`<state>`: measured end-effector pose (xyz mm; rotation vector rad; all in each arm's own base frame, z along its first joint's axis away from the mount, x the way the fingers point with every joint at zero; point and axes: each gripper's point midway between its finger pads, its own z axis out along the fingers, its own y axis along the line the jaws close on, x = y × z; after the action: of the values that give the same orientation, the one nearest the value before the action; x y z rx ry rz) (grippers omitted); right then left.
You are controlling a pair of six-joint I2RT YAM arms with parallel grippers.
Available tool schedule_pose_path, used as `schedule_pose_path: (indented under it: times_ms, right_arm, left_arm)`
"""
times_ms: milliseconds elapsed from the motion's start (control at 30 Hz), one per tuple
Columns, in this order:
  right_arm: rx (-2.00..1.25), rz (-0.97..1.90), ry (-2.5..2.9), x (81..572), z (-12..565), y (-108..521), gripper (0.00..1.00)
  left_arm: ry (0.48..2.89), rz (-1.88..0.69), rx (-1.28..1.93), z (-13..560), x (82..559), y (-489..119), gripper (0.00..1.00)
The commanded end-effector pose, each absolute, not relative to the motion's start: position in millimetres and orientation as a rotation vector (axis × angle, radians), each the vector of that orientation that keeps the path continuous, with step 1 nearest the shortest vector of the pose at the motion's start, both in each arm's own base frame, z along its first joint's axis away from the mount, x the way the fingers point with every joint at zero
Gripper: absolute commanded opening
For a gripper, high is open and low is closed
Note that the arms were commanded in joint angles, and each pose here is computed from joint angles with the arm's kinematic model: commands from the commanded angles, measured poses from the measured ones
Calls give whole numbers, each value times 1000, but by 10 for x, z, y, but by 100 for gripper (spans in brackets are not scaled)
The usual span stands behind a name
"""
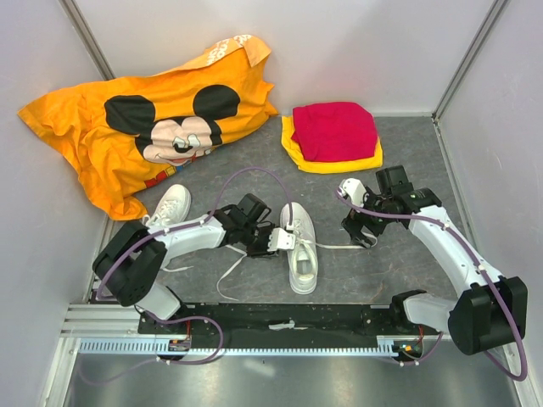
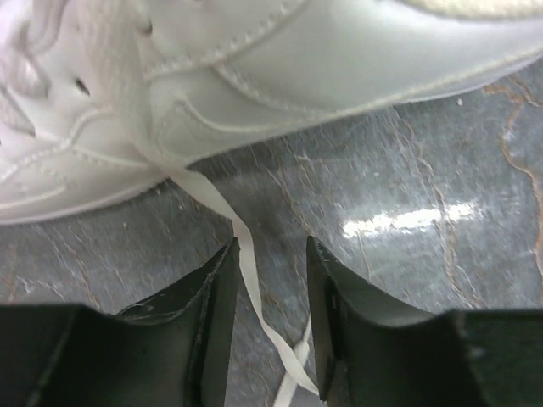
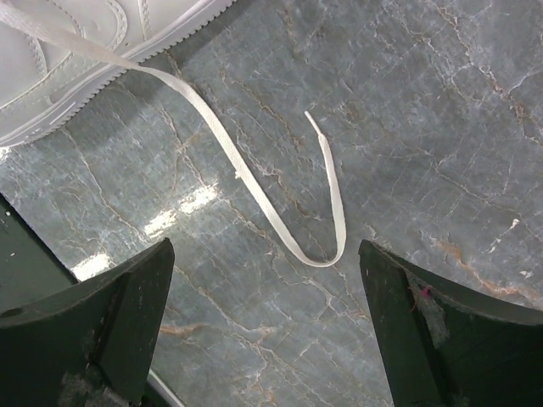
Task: Tie the shoes
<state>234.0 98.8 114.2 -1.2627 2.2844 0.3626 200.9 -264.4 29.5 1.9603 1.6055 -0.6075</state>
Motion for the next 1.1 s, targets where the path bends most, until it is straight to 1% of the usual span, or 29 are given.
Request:
schedule_pose_path:
  times_ms: [0, 67, 167, 200, 300, 433, 567, 667, 800, 867, 1067]
  right_arm:
    - [-1277, 344, 2279, 2308, 1137, 945, 98]
    - [-1276, 340, 2283, 2300, 1128, 934, 98]
    - [-1287, 332, 2290, 2279, 1096, 913, 98]
    - [-1295, 331, 2289, 2270, 1086, 915, 98]
    - [-1309, 313, 2294, 2267, 1062, 886, 98]
    - [-1346, 302, 2311, 2264, 963, 852, 99]
    - [-1352, 308, 2345, 2277, 873, 842, 97]
    - [-1346, 332, 2362, 2296, 838, 868, 93]
    - [-1337, 393, 2422, 2290, 757, 913, 81]
    - [-1340, 385, 2460, 2284, 712, 882, 75]
    - [-1375, 297, 2499, 2291, 531, 746, 70]
  left_arm:
    - [1519, -538, 1924, 401, 2230, -2878, 41]
    - [1529, -521, 1928, 362, 2242, -2891, 37]
    - [1528, -509, 1937, 357, 2243, -2883, 25]
    - [1528, -507, 1941, 356, 2235, -2870, 15]
    - [1528, -492, 1926, 448, 2209, -2813, 2]
    - [1500, -513, 1865, 719, 2125, -2786, 2]
    - [1485, -574, 1762, 1110, 2038, -2816, 2]
    - [1480, -651, 1664, 1450, 1959, -2867, 2]
    - [1472, -750, 1531, 1834, 1916, -2972, 2]
    - [1425, -783, 1481, 2038, 1922, -3041, 2]
    - [1424, -857, 1405, 2262, 1928, -3150, 1]
